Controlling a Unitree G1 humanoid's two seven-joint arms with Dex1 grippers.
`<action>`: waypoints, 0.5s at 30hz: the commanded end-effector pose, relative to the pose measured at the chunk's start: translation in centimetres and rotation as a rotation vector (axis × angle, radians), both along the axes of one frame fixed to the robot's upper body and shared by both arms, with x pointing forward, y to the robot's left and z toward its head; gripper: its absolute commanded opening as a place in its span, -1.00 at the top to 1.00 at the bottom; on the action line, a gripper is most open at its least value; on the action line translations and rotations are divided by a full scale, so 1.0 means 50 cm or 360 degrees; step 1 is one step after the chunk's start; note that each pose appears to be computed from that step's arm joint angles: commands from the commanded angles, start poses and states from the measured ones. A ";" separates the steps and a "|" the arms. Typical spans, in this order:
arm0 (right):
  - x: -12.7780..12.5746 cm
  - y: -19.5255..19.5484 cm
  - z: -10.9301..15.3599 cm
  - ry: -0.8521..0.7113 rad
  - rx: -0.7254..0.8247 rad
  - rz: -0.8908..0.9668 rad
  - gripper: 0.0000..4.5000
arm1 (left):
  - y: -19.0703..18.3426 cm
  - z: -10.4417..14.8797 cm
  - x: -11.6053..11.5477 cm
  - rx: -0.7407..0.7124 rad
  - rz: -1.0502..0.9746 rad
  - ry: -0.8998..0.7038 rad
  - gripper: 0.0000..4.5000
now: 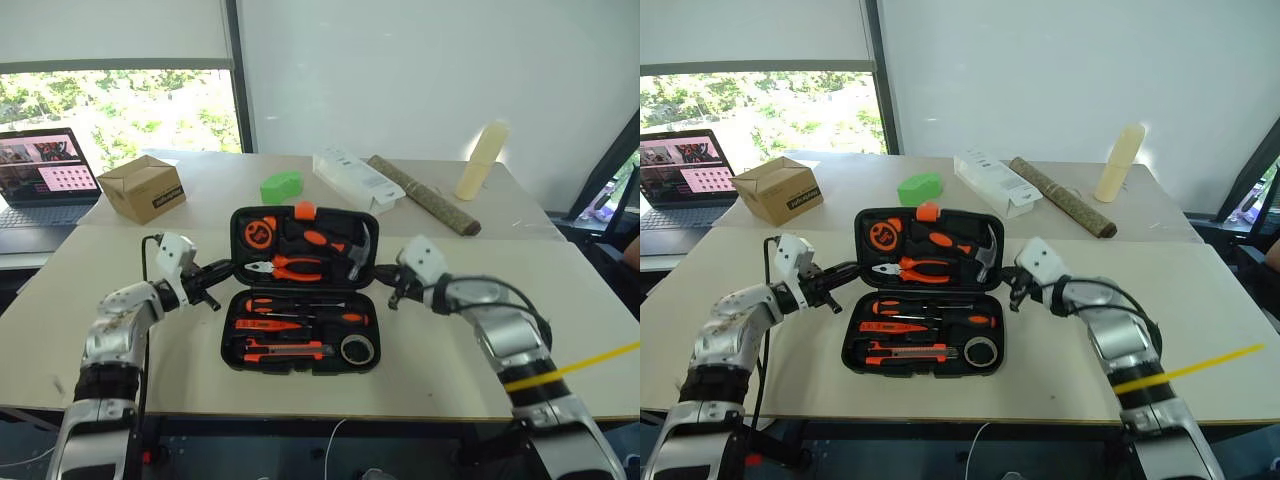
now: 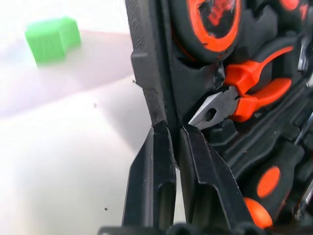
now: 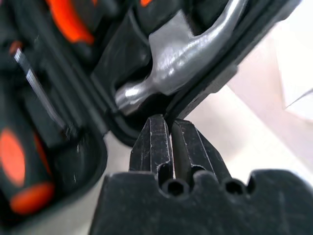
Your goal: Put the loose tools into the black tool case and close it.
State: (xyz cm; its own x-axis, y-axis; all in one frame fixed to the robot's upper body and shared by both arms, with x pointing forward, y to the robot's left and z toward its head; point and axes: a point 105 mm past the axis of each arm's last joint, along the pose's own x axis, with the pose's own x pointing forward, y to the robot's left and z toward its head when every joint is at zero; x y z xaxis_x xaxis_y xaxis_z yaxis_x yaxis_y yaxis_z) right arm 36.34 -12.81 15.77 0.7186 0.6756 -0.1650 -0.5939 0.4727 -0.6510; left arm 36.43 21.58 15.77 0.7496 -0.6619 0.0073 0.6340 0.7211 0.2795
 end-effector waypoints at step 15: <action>-0.082 -0.115 -0.070 -0.0602 -0.0611 0.0075 0.44 | 0.016 -0.083 -0.146 0.1009 -0.0550 -0.0490 1.00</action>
State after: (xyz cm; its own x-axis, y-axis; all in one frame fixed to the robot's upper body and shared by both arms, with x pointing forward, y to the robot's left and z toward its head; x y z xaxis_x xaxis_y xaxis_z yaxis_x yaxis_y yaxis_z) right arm 32.22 -17.53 11.27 0.7325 0.6588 -0.1717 -0.3491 0.1469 -0.9255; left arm 29.97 21.58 13.02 0.5599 -0.8097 -0.1757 0.5857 0.2368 0.7752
